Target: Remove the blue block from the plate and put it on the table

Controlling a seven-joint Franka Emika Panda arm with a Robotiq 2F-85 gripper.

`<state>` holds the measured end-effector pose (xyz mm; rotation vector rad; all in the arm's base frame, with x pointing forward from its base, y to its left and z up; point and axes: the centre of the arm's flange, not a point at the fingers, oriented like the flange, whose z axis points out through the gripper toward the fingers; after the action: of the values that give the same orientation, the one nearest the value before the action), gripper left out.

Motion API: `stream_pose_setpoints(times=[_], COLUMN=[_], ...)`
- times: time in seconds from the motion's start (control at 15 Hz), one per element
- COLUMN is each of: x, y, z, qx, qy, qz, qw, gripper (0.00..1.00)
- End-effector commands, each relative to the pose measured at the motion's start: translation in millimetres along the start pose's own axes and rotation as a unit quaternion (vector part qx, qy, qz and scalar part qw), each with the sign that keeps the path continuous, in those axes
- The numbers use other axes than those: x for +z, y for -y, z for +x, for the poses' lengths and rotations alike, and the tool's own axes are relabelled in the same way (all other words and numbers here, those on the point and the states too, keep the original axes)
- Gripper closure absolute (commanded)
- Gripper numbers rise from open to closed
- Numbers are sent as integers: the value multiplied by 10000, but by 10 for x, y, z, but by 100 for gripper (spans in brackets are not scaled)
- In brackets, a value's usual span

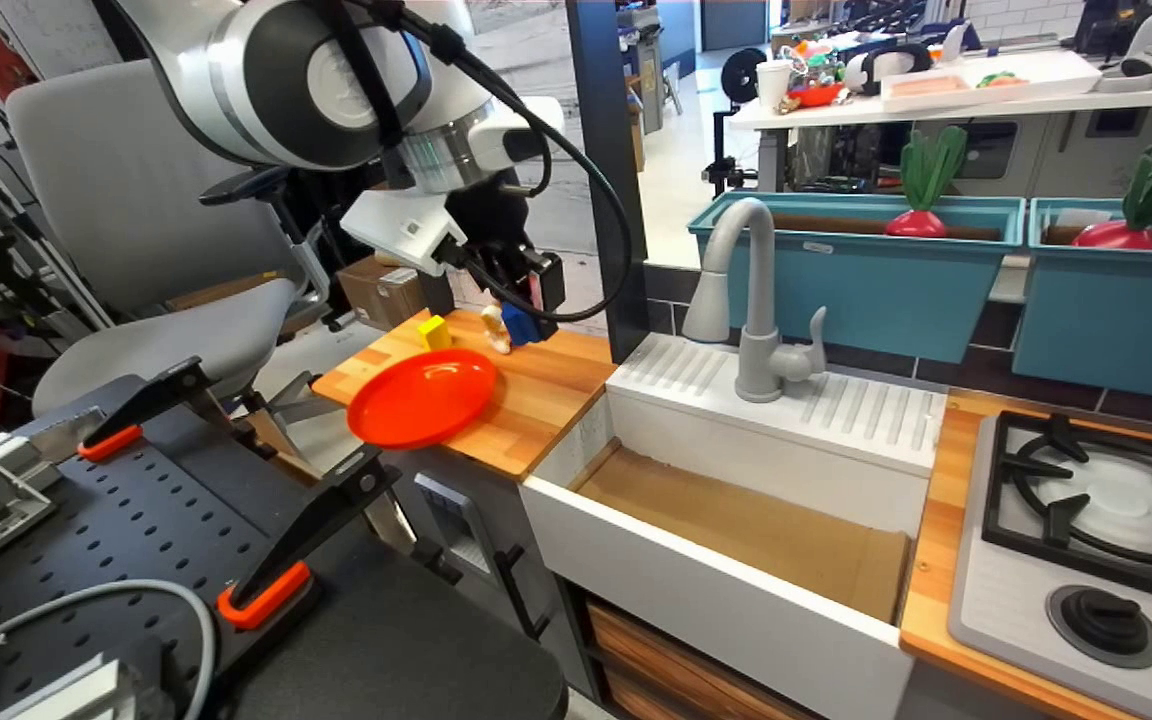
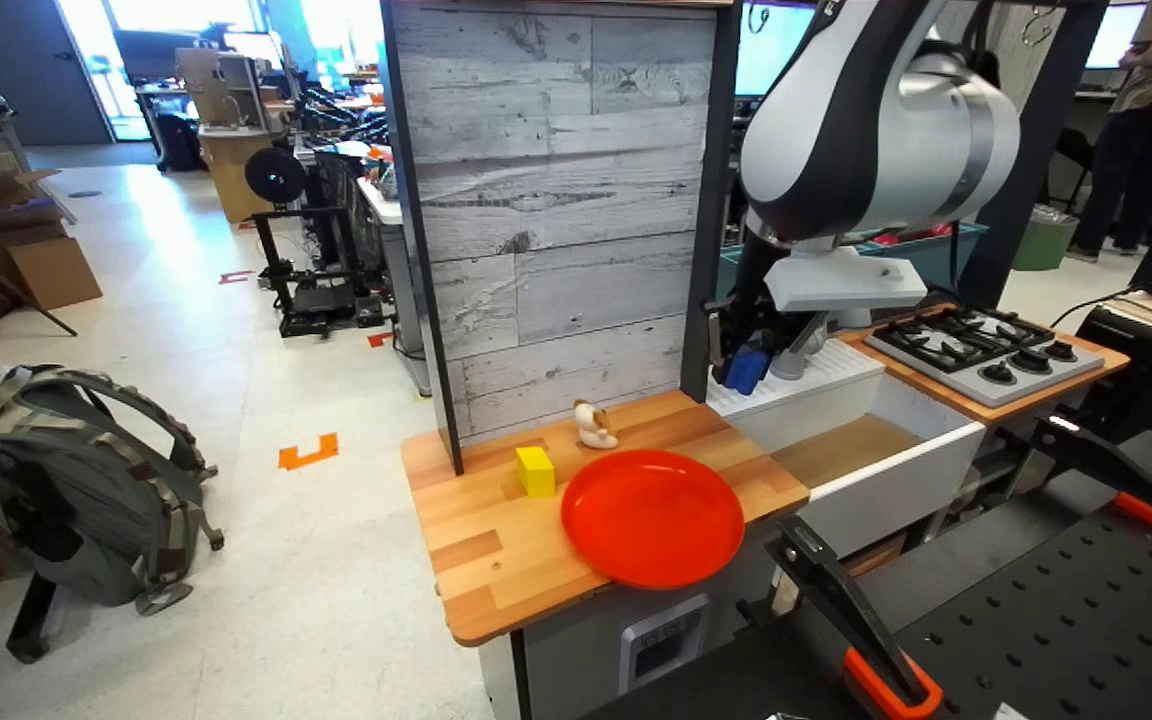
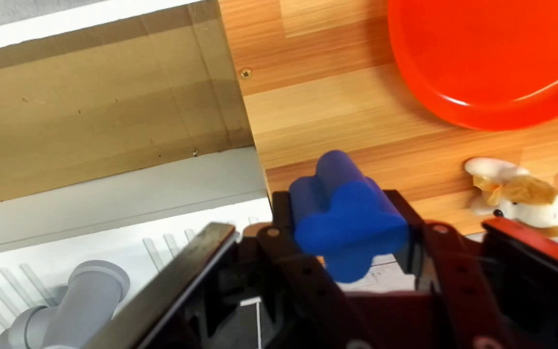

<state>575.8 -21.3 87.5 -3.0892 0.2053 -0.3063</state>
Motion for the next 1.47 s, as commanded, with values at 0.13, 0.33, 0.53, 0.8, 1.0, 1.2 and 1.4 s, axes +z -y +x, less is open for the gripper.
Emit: stream_pose_setpoints(times=[0.13,0.33,0.53,0.8,1.0,1.2,1.4], x=[345,561,786,1065,1166,1118,1024], y=[95,153,228,328,388,406,419], z=[340,391,414,435,441,484,432], qx=[146,152,159,167,158,177,189], qy=[313,397,410,519,576,589,557], qz=[-127,-216,-280,-309,-299,-298,-240], qw=[9993,9989,9986,9980,9978,9977,9980], gripper=[76,76,76,76,76,25,4])
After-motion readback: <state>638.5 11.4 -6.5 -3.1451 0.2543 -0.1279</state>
